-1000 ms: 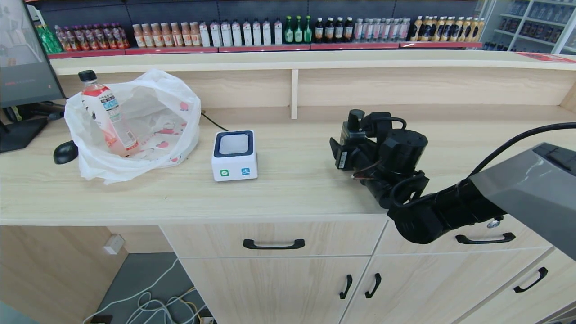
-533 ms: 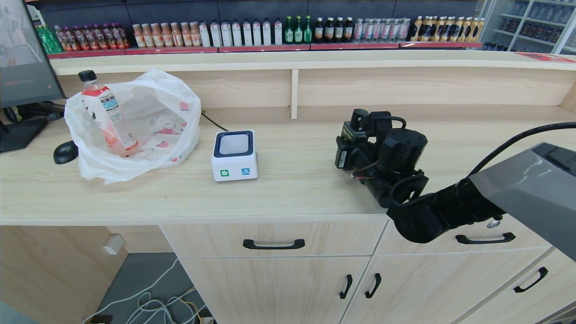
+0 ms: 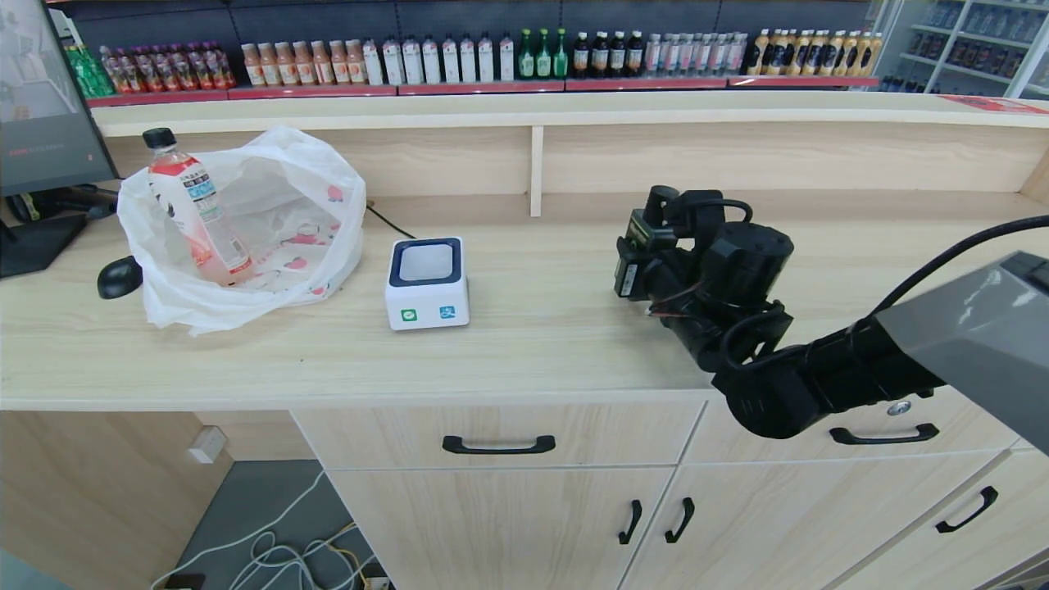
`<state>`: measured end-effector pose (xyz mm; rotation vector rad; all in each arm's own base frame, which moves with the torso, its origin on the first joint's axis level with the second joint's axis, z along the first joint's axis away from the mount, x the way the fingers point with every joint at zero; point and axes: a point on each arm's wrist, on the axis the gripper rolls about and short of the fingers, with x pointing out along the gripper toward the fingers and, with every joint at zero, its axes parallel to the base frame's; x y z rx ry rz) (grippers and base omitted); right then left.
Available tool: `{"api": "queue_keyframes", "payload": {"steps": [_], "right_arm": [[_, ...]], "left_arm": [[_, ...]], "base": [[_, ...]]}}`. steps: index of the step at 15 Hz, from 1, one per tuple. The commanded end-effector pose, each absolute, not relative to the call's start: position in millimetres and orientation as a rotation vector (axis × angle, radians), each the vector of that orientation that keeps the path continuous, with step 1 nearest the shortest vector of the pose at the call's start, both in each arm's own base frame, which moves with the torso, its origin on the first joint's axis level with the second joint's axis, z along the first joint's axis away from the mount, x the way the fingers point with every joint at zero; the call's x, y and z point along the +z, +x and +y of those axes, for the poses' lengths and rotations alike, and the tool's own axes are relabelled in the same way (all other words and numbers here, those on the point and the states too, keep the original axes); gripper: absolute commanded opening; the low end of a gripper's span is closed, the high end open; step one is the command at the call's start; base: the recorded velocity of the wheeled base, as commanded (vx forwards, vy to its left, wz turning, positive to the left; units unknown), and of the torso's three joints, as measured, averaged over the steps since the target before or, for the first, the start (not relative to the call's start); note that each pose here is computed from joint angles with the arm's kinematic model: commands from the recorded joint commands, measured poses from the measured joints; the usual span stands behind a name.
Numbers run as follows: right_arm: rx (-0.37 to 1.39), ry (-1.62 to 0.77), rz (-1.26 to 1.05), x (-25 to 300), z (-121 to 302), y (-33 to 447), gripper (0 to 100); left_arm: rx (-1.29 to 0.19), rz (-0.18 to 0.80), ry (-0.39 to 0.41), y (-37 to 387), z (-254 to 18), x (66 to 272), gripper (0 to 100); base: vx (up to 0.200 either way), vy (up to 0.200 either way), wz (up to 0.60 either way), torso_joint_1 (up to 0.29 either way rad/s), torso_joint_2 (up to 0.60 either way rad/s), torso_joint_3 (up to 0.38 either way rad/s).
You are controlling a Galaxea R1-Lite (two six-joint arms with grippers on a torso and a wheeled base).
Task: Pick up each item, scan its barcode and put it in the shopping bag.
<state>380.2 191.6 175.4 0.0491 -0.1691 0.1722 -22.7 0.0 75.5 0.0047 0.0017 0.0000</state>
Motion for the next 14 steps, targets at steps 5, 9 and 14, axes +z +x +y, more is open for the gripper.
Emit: {"api": "queue_keyframes", "payload": {"steps": [5,9,14], "right_arm": [[0.183,0.070,-0.234,211,184,353,0],[0.229,0.060,-0.230,211,178,307,0],[0.301,0.072,-0.271,215,173,256,0]], "left_arm": [[-0.002,0.002,0.005,-23,0,76,100],[0.000,0.002,0.005,-23,0,76,100],[-0.002,0.002,0.005,-23,0,76,100]], "base": [[0.000,0.000,0.00,0.000,0.00,0.000],[0.000,0.000,0.00,0.000,0.00,0.000],[0.000,0.000,0.00,0.000,0.00,0.000]]}}
